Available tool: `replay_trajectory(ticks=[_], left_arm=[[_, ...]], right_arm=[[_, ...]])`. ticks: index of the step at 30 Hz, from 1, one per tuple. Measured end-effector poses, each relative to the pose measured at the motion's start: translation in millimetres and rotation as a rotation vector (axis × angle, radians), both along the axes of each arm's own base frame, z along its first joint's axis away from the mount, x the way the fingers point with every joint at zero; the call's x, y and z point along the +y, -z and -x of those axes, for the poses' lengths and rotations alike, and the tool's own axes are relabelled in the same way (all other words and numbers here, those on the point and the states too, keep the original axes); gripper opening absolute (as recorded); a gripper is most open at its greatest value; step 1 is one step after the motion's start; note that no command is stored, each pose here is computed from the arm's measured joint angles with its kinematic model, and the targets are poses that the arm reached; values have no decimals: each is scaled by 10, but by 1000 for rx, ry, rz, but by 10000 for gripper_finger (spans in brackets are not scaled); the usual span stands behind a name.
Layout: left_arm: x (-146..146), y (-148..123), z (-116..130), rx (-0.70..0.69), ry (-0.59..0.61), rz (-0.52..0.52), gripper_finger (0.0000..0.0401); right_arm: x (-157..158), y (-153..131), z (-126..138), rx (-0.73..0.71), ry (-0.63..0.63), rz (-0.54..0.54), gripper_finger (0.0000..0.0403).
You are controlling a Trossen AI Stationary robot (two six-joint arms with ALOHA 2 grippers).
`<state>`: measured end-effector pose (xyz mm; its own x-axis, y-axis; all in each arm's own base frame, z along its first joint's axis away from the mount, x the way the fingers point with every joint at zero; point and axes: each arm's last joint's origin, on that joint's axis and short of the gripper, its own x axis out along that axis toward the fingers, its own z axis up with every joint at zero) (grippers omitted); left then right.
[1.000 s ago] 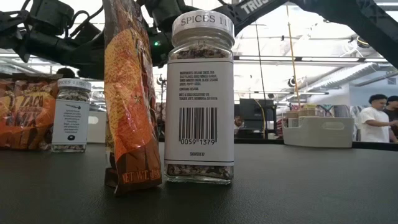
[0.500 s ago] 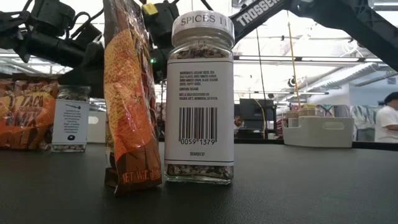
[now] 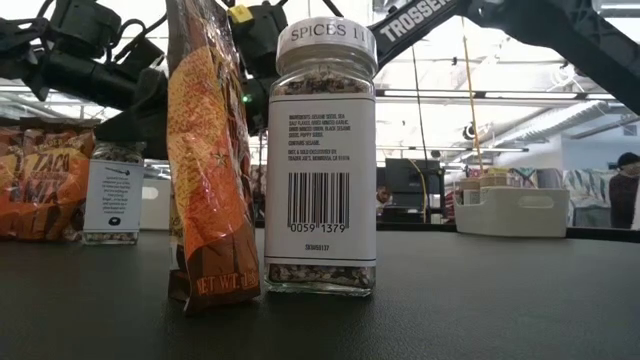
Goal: Sort spices by type
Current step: Put the white seasoning bottle into the right white bin
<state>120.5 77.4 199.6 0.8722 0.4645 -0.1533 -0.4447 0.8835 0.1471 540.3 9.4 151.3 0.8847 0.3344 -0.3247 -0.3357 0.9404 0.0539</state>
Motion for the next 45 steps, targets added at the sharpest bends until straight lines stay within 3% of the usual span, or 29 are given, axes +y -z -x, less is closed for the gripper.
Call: replay_trajectory(ticks=[18, 26, 37, 45], left_arm=[[1, 2, -1, 2, 0, 1, 338], [0, 3, -1, 2, 0, 1, 338], [0, 7, 0, 6, 0, 4, 338], [0, 11, 0, 9, 0, 6, 338]], right_arm=[[2, 53, -10, -1, 0, -1, 200], [3, 2, 1, 2, -2, -2, 204], [-322, -847, 310, 47, 3, 65, 200], [-830, -1449, 854, 179, 18, 92, 199]])
